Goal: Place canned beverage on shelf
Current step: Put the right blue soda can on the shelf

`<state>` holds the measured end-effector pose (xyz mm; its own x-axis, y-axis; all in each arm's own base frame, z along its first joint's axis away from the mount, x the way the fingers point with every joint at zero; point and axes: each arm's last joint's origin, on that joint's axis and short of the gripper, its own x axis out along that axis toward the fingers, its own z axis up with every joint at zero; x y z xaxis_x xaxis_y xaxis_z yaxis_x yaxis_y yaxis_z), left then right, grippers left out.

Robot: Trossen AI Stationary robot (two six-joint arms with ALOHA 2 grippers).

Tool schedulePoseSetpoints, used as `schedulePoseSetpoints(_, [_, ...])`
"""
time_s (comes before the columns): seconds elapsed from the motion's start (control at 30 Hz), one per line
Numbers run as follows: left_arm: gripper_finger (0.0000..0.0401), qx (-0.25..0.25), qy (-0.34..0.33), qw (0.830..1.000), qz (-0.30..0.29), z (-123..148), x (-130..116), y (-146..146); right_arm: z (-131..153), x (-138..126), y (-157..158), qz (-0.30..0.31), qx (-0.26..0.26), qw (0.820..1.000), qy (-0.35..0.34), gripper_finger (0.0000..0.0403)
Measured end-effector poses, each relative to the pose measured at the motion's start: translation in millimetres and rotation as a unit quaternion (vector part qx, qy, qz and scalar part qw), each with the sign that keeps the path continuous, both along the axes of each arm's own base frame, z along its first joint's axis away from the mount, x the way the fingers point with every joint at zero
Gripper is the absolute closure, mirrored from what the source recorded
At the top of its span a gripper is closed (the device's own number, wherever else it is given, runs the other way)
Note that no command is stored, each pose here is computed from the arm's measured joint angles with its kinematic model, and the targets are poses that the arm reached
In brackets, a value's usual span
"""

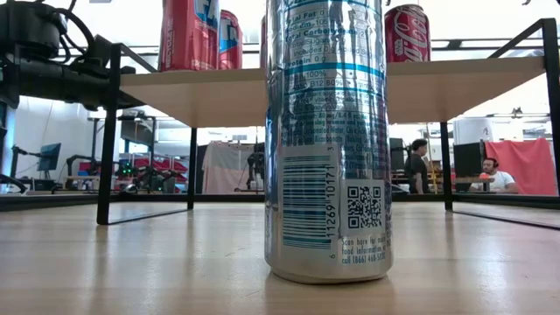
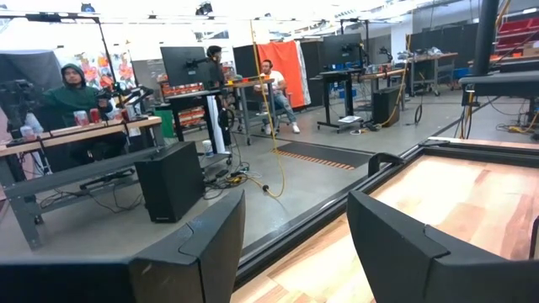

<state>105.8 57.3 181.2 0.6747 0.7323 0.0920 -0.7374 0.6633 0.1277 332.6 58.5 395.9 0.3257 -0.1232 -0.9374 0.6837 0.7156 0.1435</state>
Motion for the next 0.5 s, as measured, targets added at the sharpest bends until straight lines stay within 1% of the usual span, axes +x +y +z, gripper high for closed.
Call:
schedulePoseSetpoints(0.07, [0.0206, 0.000, 0.000, 1.000, 0.000, 0.1, 0.0, 0.0, -0.1, -0.3, -0.1, -0.009, 0.002, 1.000, 0.000, 0.0142])
schedulePoseSetpoints(0.23, [0.0206, 0.000, 0.000, 1.000, 0.000, 0.0, 0.0, 0.0, 0.8, -1.4, 3.2, 0.003, -0.004, 1.000, 0.001, 0.0144])
schedulePoseSetpoints(0.33, [0.0206, 0.000, 0.000, 1.000, 0.000, 0.1, 0.0, 0.0, 3.3, -2.3, 4.2, -0.017, -0.002, 1.000, -0.007, 0.0144])
schedulePoseSetpoints(0.5, [0.0206, 0.000, 0.000, 1.000, 0.000, 0.0, 0.0, 0.0, 6.2, -2.5, 4.3, -0.029, 0.001, 0.999, -0.017, 0.0143])
